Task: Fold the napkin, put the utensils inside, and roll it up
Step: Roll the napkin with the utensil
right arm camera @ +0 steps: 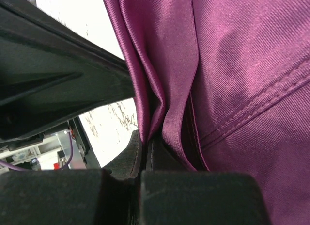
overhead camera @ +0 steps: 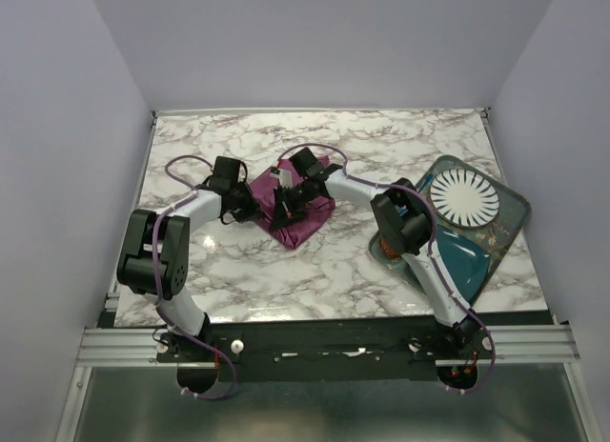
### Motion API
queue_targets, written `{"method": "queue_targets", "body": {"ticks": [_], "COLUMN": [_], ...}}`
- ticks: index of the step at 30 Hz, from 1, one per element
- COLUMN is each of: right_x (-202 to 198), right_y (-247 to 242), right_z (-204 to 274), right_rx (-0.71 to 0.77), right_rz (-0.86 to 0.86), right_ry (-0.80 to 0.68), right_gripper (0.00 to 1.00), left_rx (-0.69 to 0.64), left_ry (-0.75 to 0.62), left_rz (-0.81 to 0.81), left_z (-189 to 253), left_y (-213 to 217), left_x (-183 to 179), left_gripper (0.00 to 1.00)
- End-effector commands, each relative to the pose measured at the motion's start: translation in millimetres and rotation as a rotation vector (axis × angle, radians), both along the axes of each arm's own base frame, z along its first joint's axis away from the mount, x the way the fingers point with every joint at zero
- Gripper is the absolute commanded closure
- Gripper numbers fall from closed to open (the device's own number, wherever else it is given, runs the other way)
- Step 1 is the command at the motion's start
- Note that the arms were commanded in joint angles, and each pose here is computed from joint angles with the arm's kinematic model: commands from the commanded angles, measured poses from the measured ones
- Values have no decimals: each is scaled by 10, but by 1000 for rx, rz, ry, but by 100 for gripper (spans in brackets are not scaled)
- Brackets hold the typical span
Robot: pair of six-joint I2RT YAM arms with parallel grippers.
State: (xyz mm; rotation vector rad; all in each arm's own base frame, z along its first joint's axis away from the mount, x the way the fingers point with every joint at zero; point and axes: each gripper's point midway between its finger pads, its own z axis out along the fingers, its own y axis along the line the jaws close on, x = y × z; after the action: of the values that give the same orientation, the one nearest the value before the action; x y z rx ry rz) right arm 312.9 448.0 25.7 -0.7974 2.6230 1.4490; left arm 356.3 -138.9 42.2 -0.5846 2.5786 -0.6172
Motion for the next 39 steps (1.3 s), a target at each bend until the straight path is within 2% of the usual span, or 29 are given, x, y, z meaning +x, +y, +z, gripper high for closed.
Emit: {"method": "queue_targets", "body": {"ticks": [1, 9, 14, 19, 24, 28, 34, 39], "right_x": [-97, -67, 3, 136, 189, 121, 48, 55], "right_y": [-147, -138, -144, -254, -314, -327, -185, -125], "right_z": [-354, -227, -94, 91, 227, 285, 309, 328], "right_rx": [-93, -86, -99, -184, -222, -194, -223, -330], "right_rz": [-19, -28, -30, -51, -24, 3, 24, -2], "right_ry": [76, 54, 4, -93, -145, -182, -344, -524], "right_gripper": [99, 99, 82, 63, 51, 44, 40, 39], "left_rx": [-8, 28, 64, 51, 49, 48, 49, 50], "left_ry": [-2, 78, 126, 142, 145, 139, 137, 138], "left_rz": [1, 35, 48, 51, 52, 53, 53, 54], "left_z": [-91, -372, -527, -583, -592, -584, -587, -589], "left_y": [-41, 28, 106, 97, 92, 89, 87, 91], "left_x": [40, -47, -188, -259, -252, -240, -220, -223], "left_gripper": [100, 100, 100, 100, 100, 100, 100, 100]}}
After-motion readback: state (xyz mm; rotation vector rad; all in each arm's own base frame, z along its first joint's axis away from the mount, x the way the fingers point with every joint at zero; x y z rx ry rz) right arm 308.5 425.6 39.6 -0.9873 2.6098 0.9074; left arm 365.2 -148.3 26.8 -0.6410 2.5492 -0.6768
